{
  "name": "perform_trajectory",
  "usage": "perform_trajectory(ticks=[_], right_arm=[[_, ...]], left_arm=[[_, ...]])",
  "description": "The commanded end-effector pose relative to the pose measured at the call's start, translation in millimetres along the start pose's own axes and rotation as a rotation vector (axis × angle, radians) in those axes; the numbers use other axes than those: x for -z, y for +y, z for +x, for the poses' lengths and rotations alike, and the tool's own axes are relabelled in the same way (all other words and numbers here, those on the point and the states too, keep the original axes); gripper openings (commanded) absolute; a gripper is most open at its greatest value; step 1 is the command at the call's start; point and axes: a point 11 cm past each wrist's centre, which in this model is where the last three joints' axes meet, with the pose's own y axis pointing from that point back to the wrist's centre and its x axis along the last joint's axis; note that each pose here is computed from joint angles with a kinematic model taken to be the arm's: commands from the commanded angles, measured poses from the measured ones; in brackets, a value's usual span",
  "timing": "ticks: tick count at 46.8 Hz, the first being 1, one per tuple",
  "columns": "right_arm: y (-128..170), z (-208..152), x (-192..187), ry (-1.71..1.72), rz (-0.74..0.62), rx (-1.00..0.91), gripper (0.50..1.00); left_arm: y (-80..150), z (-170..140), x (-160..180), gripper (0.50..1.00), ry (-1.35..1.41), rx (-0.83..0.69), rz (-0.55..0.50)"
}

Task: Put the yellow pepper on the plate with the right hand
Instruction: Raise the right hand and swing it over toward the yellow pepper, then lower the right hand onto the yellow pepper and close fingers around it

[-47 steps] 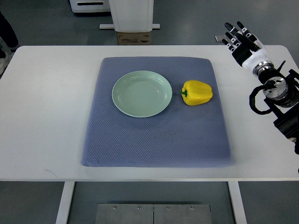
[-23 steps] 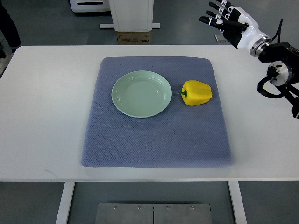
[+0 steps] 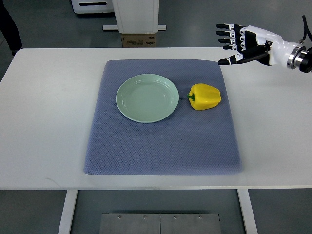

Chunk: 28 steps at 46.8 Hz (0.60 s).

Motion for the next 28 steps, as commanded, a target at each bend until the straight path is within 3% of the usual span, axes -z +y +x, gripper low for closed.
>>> perform_trajectory(ticks=[1, 17, 28], right_arm=[[2, -5, -3, 0.080, -0.022, 0.036, 0.987], [-2, -17, -9, 0.245, -0.105, 0.121, 0.966], [-19, -37, -20, 0.309, -0.150, 0.177, 1.000]], left_arm=[[0, 0, 0, 1.000, 0.000, 0.001, 0.000], [0, 0, 0, 1.000, 0.000, 0.001, 0.000], [0, 0, 0, 1.000, 0.000, 0.001, 0.000]])
